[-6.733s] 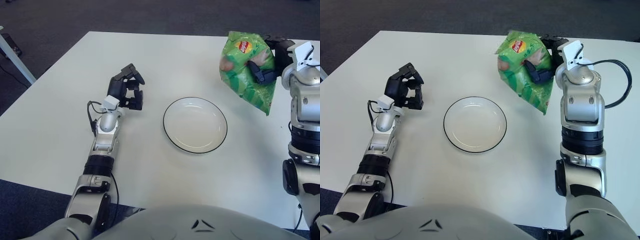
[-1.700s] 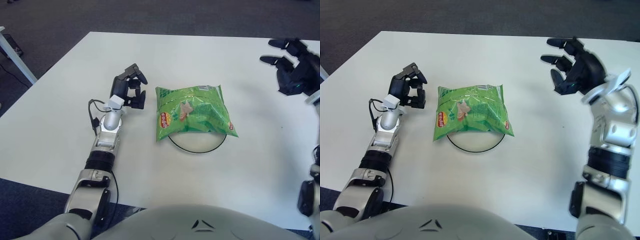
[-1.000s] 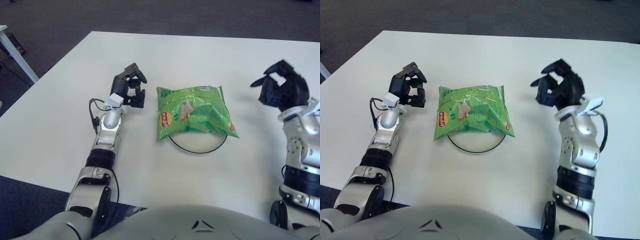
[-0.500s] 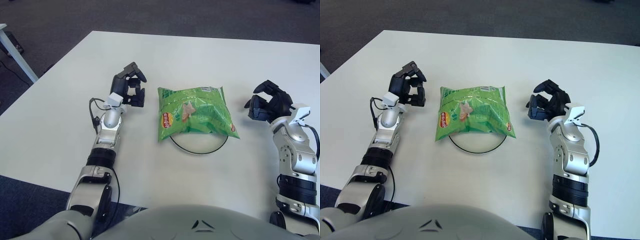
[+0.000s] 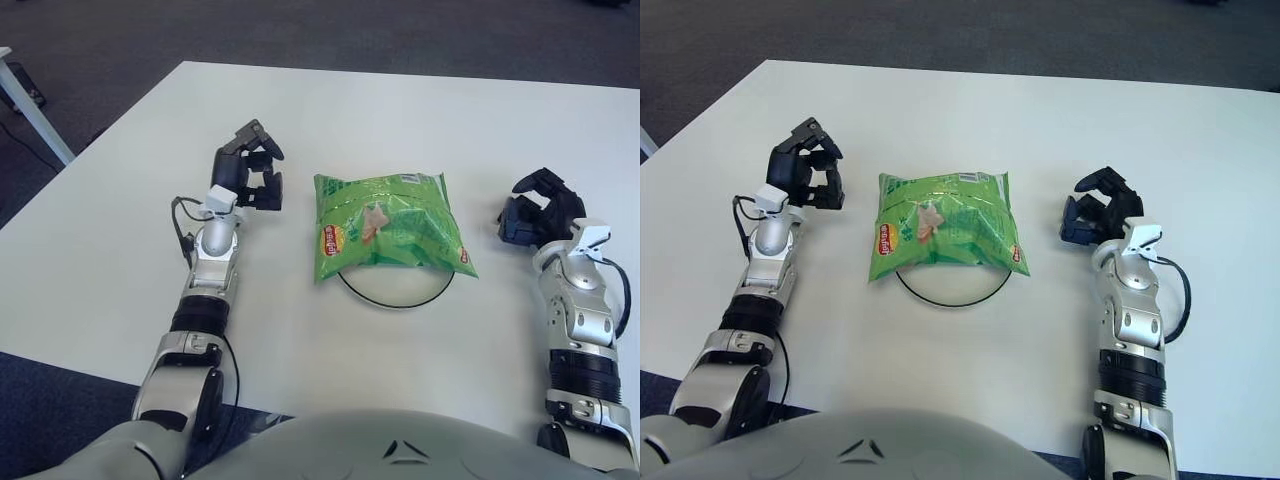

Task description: Put the snack into the plate.

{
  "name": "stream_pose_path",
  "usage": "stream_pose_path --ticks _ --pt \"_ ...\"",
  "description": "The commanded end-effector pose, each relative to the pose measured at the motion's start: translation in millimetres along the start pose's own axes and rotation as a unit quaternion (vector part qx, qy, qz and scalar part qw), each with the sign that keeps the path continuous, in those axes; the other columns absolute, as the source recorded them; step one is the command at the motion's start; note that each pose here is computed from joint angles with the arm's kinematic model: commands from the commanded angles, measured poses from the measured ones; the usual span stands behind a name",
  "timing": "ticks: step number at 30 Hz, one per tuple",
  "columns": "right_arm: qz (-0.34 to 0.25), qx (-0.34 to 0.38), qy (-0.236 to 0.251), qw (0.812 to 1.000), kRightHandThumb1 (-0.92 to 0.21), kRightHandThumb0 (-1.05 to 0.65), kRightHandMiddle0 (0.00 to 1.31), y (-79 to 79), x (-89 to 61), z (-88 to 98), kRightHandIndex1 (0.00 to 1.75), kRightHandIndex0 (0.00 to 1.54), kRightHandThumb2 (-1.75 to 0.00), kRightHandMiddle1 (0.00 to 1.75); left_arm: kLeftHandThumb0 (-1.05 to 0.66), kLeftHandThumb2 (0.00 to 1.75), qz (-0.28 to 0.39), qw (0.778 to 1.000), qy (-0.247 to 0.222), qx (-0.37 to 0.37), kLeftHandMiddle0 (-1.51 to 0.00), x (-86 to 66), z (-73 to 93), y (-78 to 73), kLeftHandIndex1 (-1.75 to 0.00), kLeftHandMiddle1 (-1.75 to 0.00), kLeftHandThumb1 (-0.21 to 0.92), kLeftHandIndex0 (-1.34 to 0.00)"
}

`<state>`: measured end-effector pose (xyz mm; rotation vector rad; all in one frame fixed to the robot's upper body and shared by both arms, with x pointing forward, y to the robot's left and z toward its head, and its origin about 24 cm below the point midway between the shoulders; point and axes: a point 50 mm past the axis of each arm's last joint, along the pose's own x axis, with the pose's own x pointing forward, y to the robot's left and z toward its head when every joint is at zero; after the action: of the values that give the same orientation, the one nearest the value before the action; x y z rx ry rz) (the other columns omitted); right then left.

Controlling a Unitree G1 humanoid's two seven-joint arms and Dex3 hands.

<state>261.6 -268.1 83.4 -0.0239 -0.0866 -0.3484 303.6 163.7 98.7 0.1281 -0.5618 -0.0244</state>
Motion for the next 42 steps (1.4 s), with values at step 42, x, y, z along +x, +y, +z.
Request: stream_pose_path --ticks 42 --pt "0.072 -0.075 0.005 0.995 -0.15 -0.56 0.76 9.0 -7.8 -24.0 1.75 1.31 -1.53 1.75 -0.52 1.46 -0.072 0.973 0.185 -0.116 -1.3 -24.5 -20.8 -12.7 -1.75 -1.75 0.2 -0.71"
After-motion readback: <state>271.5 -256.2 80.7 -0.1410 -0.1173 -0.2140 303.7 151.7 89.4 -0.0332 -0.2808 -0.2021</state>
